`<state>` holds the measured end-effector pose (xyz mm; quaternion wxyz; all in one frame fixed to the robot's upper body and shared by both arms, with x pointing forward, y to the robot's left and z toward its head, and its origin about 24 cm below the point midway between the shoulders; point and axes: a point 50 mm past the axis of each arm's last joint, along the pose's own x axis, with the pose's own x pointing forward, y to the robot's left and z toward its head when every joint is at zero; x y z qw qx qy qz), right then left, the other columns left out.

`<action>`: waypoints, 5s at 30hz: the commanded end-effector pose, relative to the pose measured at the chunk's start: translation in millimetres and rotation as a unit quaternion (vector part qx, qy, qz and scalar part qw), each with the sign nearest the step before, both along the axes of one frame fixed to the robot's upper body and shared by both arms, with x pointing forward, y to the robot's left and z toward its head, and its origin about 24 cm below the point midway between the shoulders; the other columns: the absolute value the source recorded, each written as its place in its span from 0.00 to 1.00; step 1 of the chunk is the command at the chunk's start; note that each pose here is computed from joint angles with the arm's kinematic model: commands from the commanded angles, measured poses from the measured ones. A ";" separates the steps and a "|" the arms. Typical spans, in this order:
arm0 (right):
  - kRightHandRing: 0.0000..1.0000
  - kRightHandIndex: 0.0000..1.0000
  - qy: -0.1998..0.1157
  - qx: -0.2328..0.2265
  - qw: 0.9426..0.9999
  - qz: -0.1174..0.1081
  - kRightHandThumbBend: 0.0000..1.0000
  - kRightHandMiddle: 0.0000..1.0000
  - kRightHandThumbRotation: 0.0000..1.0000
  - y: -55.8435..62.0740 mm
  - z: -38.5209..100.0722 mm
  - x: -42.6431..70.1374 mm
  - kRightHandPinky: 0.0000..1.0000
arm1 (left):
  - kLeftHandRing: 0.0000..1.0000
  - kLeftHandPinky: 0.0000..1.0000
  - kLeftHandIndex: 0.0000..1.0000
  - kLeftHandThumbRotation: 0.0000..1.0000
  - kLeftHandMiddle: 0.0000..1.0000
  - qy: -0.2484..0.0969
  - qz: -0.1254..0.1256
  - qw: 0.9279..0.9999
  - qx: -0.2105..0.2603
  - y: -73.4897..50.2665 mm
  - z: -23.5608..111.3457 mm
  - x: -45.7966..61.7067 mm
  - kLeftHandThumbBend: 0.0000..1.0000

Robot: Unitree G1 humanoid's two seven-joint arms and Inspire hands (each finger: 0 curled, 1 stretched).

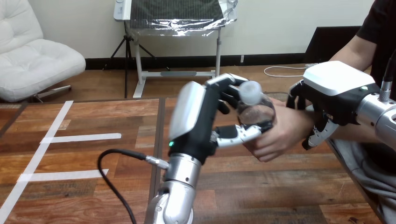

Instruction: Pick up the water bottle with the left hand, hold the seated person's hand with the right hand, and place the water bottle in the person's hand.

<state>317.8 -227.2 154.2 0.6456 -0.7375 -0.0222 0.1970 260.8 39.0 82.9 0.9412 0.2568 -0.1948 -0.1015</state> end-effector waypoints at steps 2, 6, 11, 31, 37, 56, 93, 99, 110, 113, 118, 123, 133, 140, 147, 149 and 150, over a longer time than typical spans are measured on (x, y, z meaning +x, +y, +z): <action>0.95 0.92 -0.048 0.008 0.999 0.004 0.89 0.95 0.09 -1.5 25.1 -0.7 0.86 | 0.97 0.95 0.99 0.56 0.98 -0.039 -0.029 0.999 -0.004 -15.7 21.7 -2.1 0.87; 0.97 0.94 -0.045 0.012 0.999 0.000 0.89 0.97 0.08 -1.6 24.4 -2.5 0.90 | 0.99 0.98 0.99 0.60 0.99 -0.040 -0.029 0.999 0.001 -15.4 21.6 -2.7 0.89; 0.99 0.95 -0.045 0.016 0.999 0.000 0.89 0.98 0.07 -2.0 23.7 -4.3 0.92 | 1.00 1.00 1.00 0.64 1.00 -0.041 -0.034 0.999 0.001 -14.8 21.3 -3.3 0.91; 0.99 0.96 -0.043 0.029 0.999 -0.005 0.86 1.00 0.07 -0.4 29.6 -17.6 0.94 | 1.00 1.00 1.00 0.66 1.00 -0.045 -0.034 0.998 -0.034 -11.7 19.5 -5.7 0.83; 0.99 0.95 -0.040 0.037 0.998 -0.012 0.84 0.99 0.04 0.3 34.6 -24.6 0.94 | 0.95 0.87 0.95 0.63 0.97 -0.053 -0.026 0.997 -0.042 -11.0 18.9 -6.6 0.76; 0.96 0.92 -0.065 0.097 0.993 -0.022 0.80 0.96 0.01 -1.2 47.6 -50.8 0.90 | 0.87 0.75 0.88 0.62 0.90 -0.062 -0.028 0.995 -0.068 -7.1 16.3 -10.6 0.63; 0.81 0.77 -0.253 0.419 0.871 0.050 0.37 0.84 0.01 28.1 -4.2 -120.4 0.71 | 0.77 0.69 0.79 0.57 0.80 -0.064 0.023 0.969 -0.239 23.1 5.4 -82.7 0.42; 0.82 0.78 -0.249 0.487 0.836 0.041 0.31 0.84 0.00 36.8 -17.4 -123.0 0.73 | 0.77 0.70 0.78 0.51 0.78 -0.066 0.049 0.963 -0.255 29.2 -1.3 -94.7 0.41; 0.85 0.81 -0.241 0.563 0.789 0.046 0.20 0.87 0.00 49.3 -33.6 -124.0 0.77 | 0.77 0.70 0.79 0.48 0.79 -0.064 0.086 0.959 -0.263 37.9 -10.1 -113.0 0.36; 0.86 0.81 -0.239 0.584 0.774 0.051 0.18 0.88 0.00 52.4 -35.3 -123.4 0.78 | 0.77 0.70 0.79 0.47 0.79 -0.064 0.088 0.959 -0.260 39.9 -12.6 -117.4 0.35; 0.87 0.82 -0.225 0.602 0.764 0.058 0.15 0.89 0.00 55.0 -38.4 -123.1 0.78 | 0.78 0.72 0.80 0.44 0.80 -0.060 0.092 0.959 -0.261 41.7 -14.7 -122.4 0.33; 0.88 0.84 -0.214 0.618 0.753 0.066 0.13 0.91 0.00 58.0 -41.4 -122.9 0.79 | 0.78 0.72 0.80 0.42 0.80 -0.056 0.098 0.960 -0.257 43.5 -16.9 -126.4 0.33; 0.93 0.87 -0.184 0.645 0.739 0.071 0.09 0.95 0.00 66.2 -48.7 -122.7 0.85 | 0.77 0.69 0.80 0.39 0.80 -0.050 0.102 0.959 -0.258 45.6 -19.8 -129.5 0.31; 0.96 0.87 -0.178 0.638 0.746 0.071 0.08 0.95 0.00 70.7 -51.9 -122.6 0.93 | 0.76 0.68 0.80 0.37 0.80 -0.050 0.103 0.960 -0.257 46.8 -20.3 -130.5 0.30; 0.95 0.87 -0.170 0.637 0.748 0.075 0.08 0.94 0.00 73.8 -53.5 -123.2 0.94 | 0.76 0.66 0.79 0.35 0.80 -0.051 0.104 0.960 -0.257 47.1 -19.0 -130.7 0.31; 0.94 0.87 -0.168 0.634 0.752 0.074 0.08 0.94 0.00 74.4 -53.6 -123.4 0.94 | 0.75 0.66 0.79 0.35 0.80 -0.055 0.104 0.960 -0.256 47.3 -18.4 -130.6 0.32; 0.94 0.87 -0.168 0.633 0.752 0.074 0.08 0.94 0.00 74.6 -53.6 -123.5 0.93 | 0.75 0.66 0.79 0.35 0.79 -0.056 0.104 0.960 -0.256 47.4 -18.2 -130.6 0.32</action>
